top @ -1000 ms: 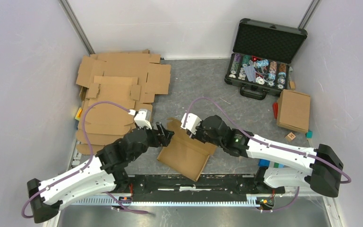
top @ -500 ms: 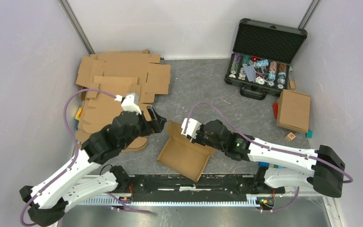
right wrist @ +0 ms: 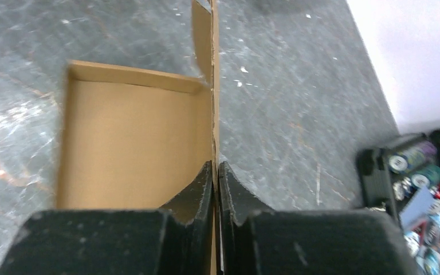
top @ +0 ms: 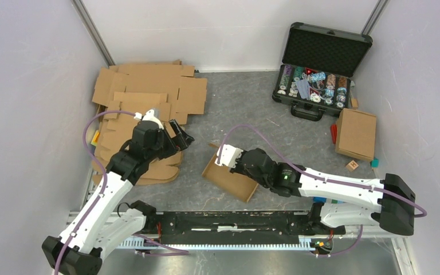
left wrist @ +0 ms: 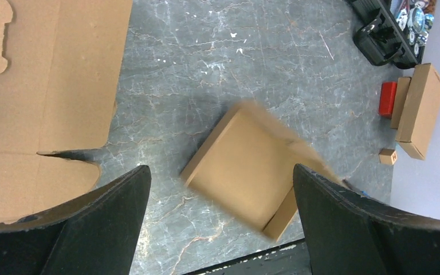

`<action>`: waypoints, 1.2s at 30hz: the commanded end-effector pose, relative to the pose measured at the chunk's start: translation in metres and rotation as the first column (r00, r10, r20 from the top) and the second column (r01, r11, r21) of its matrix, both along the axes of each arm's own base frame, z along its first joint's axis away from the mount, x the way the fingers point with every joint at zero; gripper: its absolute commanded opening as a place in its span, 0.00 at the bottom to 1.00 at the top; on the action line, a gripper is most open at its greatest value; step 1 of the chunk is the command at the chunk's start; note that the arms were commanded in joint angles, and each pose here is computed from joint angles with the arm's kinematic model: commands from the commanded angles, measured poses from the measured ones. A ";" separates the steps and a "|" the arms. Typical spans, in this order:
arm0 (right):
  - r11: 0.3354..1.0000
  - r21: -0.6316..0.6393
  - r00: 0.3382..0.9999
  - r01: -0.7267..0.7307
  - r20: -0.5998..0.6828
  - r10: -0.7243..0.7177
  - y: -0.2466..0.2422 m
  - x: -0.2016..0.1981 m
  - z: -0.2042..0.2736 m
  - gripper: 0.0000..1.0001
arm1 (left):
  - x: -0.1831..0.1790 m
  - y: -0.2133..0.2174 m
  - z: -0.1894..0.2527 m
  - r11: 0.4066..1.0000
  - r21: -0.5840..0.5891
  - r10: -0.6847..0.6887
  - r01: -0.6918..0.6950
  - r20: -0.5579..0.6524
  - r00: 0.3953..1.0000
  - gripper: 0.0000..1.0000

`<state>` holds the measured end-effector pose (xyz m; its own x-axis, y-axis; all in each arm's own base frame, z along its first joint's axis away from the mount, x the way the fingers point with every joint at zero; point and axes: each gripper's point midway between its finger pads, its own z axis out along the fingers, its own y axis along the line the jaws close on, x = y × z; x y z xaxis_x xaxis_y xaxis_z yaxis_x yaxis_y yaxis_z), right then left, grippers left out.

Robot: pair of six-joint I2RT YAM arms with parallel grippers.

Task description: Fold the paper box

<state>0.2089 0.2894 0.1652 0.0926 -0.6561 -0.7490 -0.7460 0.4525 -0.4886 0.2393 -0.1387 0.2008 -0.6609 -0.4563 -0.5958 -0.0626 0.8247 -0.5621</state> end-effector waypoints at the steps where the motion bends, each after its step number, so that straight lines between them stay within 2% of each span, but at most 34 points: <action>1: 0.990 0.022 0.984 0.136 0.114 -0.138 -0.010 0.024 0.044 0.11 | -0.001 0.001 -0.001 0.999 -0.022 -0.027 0.028 0.033 0.999 1.00; 4: 0.991 0.026 0.983 0.129 0.127 -0.131 -0.008 0.025 0.053 0.12 | -0.008 -0.004 -0.028 0.998 -0.046 -0.049 0.049 -0.008 0.999 1.00; 9: 0.990 -0.001 0.984 0.138 0.116 -0.137 -0.005 0.027 0.045 0.12 | -0.013 -0.020 -0.070 0.988 -0.122 -0.100 0.093 -0.054 0.994 0.87; 14: 0.985 -0.035 0.982 0.170 0.087 -0.166 -0.005 0.029 0.026 0.11 | -0.021 -0.027 -0.097 0.982 -0.138 -0.141 0.127 -0.097 0.985 0.60; 16: 0.984 -0.028 0.982 0.178 0.071 -0.175 -0.004 0.029 0.023 0.12 | -0.027 -0.033 -0.109 0.978 -0.152 -0.164 0.145 -0.123 0.979 0.46; 18: 0.984 -0.014 0.983 0.177 0.049 -0.176 -0.001 0.027 0.021 0.12 | -0.032 -0.042 -0.118 0.972 -0.165 -0.190 0.167 -0.136 0.972 0.26; 20: 0.984 -0.001 0.983 0.179 0.029 -0.179 0.001 0.025 0.021 0.12 | -0.037 -0.050 -0.126 0.969 -0.166 -0.208 0.183 -0.148 0.967 0.15; 24: 0.982 0.010 0.982 0.190 0.004 -0.190 0.003 0.024 0.020 0.12 | -0.045 -0.070 -0.140 0.968 -0.135 -0.232 0.211 -0.167 0.958 0.11; 29: 0.981 0.024 0.981 0.193 -0.008 -0.193 0.005 0.024 0.021 0.11 | -0.044 -0.085 -0.147 0.965 -0.150 -0.236 0.213 -0.156 0.959 0.09; 36: 0.992 0.054 0.990 0.114 -0.086 -0.109 0.020 0.011 0.014 0.10 | -0.038 -0.094 -0.161 0.966 -0.140 -0.238 0.215 -0.173 0.956 0.09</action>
